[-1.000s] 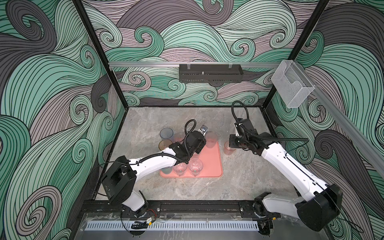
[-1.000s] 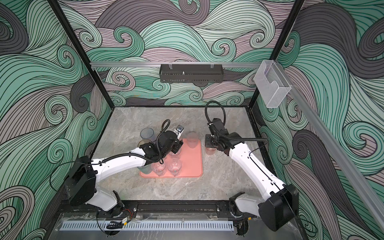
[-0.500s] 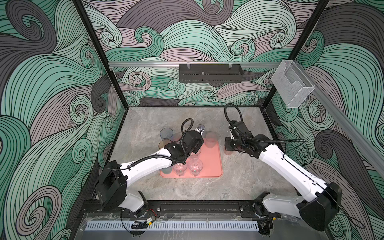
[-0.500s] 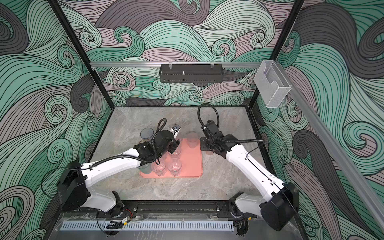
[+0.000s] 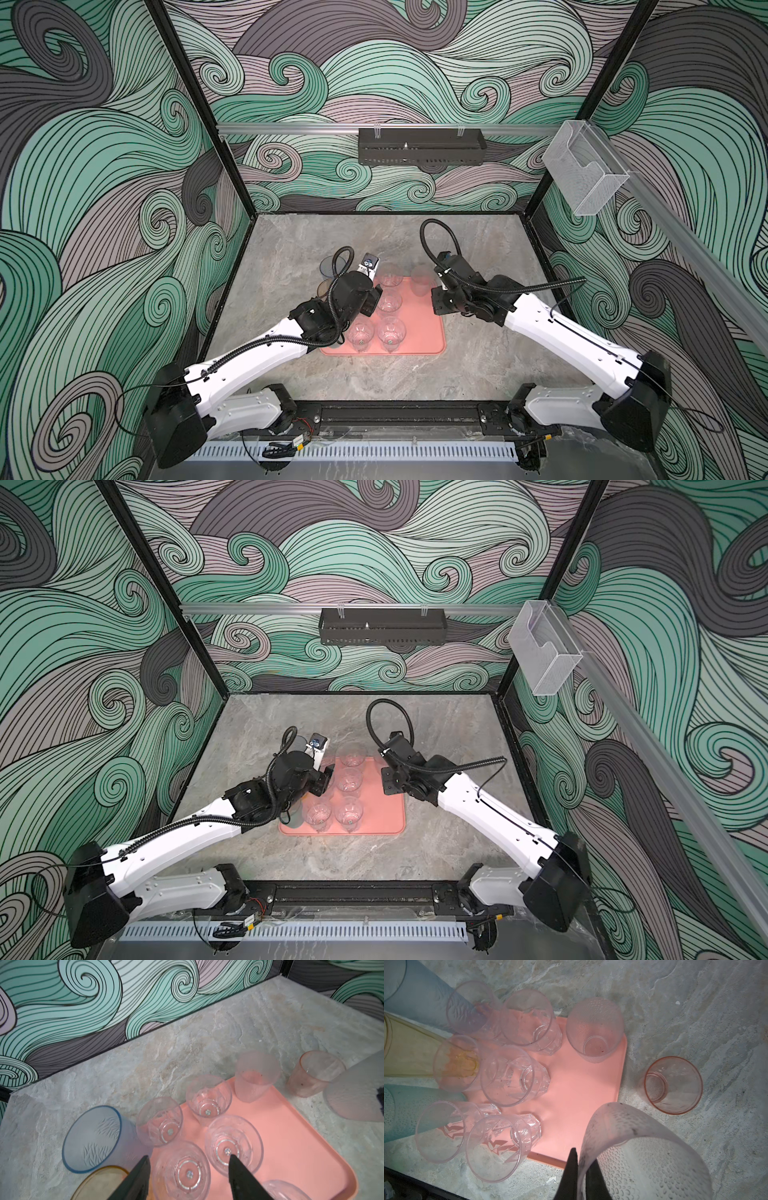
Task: Place the glasses into the tray
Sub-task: Place the glass on the tray.
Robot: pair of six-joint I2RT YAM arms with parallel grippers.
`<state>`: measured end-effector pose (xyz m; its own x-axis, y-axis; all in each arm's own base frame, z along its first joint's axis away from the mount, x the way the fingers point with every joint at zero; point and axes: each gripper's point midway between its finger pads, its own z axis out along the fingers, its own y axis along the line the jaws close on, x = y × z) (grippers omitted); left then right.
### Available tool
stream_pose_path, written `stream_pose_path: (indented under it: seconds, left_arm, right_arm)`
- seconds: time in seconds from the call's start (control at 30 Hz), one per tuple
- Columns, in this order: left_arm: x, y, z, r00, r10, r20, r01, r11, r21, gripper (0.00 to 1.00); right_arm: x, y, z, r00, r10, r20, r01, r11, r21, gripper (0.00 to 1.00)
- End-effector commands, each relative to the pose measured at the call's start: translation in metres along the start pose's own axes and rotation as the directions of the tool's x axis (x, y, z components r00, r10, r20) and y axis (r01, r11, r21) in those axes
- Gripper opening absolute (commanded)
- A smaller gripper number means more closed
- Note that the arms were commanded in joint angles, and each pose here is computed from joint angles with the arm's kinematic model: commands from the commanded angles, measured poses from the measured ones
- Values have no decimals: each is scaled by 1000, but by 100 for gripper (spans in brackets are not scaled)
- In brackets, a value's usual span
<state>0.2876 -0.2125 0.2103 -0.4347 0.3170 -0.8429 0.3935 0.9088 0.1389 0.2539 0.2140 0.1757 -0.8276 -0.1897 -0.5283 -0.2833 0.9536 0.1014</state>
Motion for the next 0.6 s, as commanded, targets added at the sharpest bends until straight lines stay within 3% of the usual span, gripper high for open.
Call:
stream_pose_path:
  seconds: [0.0,0.57]
  left_arm:
    - [-8,7,-5,999,-41,31,41,999,-19,62]
    - [2,-2,8,1000,-20,-20,20,1000,-4,62]
  right_arm:
    - [-1,15,12,1000,-21,6,21,1000,-4,0]
    - [9,42,92,991,-72,-115,66,997,-50,0]
